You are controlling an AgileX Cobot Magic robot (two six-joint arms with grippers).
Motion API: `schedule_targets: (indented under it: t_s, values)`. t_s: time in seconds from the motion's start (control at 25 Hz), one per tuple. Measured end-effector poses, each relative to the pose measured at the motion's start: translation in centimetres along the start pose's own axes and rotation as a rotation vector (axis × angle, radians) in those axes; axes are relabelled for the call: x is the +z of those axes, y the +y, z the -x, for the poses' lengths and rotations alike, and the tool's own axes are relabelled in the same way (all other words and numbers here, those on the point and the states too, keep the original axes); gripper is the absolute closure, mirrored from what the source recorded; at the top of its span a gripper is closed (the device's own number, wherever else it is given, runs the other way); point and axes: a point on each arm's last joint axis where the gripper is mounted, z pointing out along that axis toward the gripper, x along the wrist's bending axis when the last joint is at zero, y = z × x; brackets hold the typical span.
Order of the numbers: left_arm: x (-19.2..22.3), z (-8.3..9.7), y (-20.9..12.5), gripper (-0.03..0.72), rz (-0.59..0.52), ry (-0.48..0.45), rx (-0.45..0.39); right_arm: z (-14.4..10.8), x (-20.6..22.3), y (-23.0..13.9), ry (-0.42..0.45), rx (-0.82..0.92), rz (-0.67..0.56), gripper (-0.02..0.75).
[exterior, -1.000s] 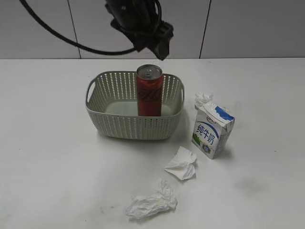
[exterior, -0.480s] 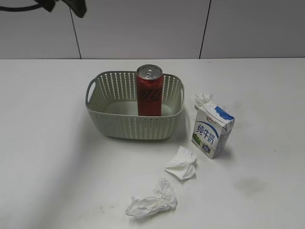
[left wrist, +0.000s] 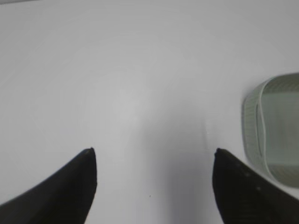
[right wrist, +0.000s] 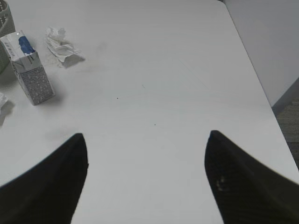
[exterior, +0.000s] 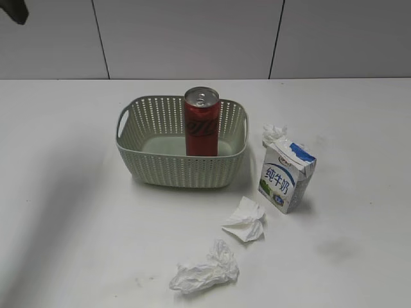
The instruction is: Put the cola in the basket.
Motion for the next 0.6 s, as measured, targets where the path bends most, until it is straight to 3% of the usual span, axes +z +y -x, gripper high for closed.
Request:
schedule_targets:
  t_s: [0.36,0.6]
  values:
    - [-0.9,-0.5,-8.3,0.099,-0.124,0.041,-0.022,0.0,0.0,0.0,0.0,0.0,0.0,0.148]
    - [-1.2,-0.3,-13.9,0.099,-0.11,0.041,-0.047,0.0,0.0,0.0,0.0,0.0,0.0,0.148]
